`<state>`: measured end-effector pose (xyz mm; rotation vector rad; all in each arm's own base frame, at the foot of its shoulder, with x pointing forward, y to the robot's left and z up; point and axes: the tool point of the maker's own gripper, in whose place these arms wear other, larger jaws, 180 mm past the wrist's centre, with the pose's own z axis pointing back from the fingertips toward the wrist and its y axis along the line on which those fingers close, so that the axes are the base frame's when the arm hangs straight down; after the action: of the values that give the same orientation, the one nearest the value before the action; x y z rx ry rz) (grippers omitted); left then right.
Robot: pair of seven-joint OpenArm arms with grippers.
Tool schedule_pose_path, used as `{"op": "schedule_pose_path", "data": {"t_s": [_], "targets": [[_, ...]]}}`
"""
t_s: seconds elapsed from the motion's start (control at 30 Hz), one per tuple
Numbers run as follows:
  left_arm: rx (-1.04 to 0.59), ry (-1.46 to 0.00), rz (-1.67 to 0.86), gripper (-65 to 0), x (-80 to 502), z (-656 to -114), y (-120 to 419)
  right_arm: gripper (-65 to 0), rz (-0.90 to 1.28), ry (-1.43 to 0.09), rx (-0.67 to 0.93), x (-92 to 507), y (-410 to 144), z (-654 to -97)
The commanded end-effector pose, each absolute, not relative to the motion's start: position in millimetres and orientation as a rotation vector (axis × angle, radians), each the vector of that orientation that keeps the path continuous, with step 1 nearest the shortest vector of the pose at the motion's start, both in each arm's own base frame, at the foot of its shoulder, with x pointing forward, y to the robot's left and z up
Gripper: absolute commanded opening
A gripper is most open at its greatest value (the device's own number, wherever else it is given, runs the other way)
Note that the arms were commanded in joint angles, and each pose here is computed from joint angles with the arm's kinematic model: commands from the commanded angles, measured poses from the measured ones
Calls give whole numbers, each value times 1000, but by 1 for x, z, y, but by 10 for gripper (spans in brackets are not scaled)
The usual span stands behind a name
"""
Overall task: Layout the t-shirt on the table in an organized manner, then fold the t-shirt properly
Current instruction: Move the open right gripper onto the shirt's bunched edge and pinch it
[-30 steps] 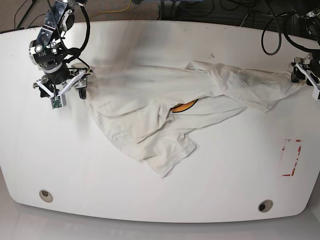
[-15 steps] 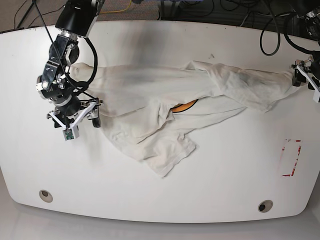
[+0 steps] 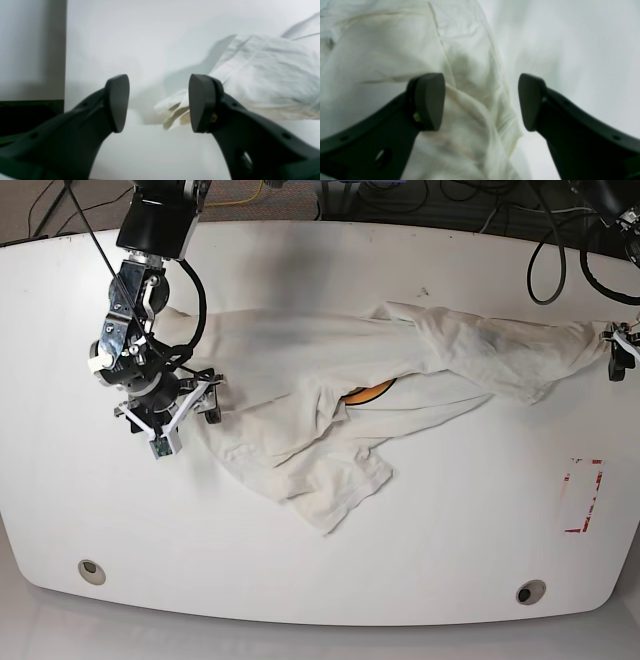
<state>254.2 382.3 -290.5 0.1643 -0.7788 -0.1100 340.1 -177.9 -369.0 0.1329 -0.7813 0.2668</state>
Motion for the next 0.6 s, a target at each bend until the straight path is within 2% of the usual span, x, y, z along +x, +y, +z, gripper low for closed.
{"op": "schedule_pose_path", "data": {"t_s": [0.0, 0.37, 0.43, 0.57], "targets": [[186, -830, -128, -304, 263, -272, 385, -211, 274, -798, 133, 338, -179, -365], [179, -828, -128, -304, 263, -275, 383, -217, 268, -745, 148, 318, -176, -384], [178, -827, -130, -304, 263, -275, 383, -246, 267, -744, 149, 317, -175, -384], [177, -828, -129, -304, 263, -275, 383, -385, 267, -744, 151, 317, -175, -384]]}}
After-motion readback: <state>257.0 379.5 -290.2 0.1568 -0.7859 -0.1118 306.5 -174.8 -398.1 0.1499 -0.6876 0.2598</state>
